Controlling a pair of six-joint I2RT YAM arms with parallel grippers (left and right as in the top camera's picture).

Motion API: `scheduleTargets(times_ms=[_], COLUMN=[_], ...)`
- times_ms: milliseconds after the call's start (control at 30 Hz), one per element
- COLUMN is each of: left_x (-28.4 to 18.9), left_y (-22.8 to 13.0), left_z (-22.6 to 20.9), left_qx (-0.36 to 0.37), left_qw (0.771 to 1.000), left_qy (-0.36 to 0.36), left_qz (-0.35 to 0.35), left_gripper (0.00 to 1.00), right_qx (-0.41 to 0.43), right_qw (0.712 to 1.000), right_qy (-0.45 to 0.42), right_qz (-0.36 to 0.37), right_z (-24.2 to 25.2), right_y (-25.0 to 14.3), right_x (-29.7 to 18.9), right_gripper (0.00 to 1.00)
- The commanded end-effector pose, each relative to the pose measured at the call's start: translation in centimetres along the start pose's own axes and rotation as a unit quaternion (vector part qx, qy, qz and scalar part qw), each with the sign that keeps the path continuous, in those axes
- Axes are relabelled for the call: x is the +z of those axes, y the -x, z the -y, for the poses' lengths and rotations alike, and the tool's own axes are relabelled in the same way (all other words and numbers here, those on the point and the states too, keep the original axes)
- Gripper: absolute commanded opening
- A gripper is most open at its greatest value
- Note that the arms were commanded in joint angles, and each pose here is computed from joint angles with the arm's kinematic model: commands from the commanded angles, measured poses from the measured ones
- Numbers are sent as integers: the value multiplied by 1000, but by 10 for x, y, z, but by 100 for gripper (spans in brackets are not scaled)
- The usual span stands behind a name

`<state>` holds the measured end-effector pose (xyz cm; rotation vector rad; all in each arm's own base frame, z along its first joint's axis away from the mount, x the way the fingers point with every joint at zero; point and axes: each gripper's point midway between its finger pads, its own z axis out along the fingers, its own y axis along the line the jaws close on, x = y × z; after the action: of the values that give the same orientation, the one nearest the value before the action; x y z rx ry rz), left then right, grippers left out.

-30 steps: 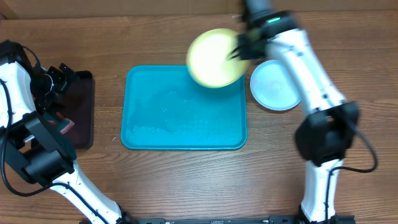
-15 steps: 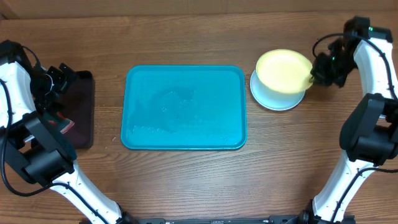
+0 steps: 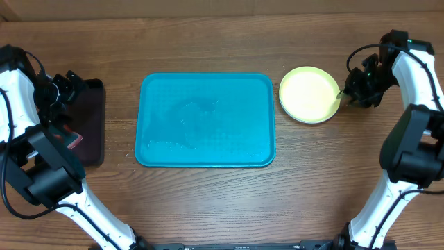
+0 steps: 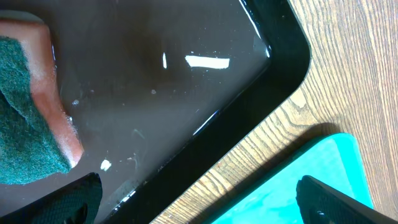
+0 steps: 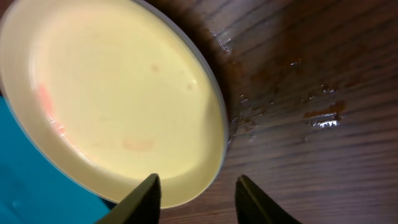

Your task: Clean dirty plates on tray and stack at the side

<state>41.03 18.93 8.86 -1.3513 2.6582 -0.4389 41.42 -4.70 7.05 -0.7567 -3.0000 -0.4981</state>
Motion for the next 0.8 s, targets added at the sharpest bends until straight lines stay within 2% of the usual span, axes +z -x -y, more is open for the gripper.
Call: scheduleTargets(times_ms=[0,33,67,100,400,600,767], left_x=[-8,-8,-8,-8,-8,-8,-8], left_y=[4,4,4,4,4,4,4], left_z=[7,7,7,7,7,7,7], left_qx=[14,14,14,14,14,14,14], left_qw=[1000,1000,1000,1000,1000,1000,1000], left_qy=[-8,-8,-8,-8,-8,-8,-8], left_qz=[13,13,13,13,13,13,13], left_gripper=[100,100,100,100,100,100,100], right_qx=[-41,-50,-60,-72,-159,-213,-224], right_qw=[997,996,995,994,983,976,974], right_qy=[25,27,30,31,32,27,22], right_qz=[60,68,75,80,81,40,23], right_z=[-33,-39,-44,-50,-101,-129,-133], right_y=[-10,-14,-18,-24,-89,-133,-146], right_x=[-53,-61,-68,-76,-107,-98,-94], right_gripper=[53,61,76,100,100,100,100])
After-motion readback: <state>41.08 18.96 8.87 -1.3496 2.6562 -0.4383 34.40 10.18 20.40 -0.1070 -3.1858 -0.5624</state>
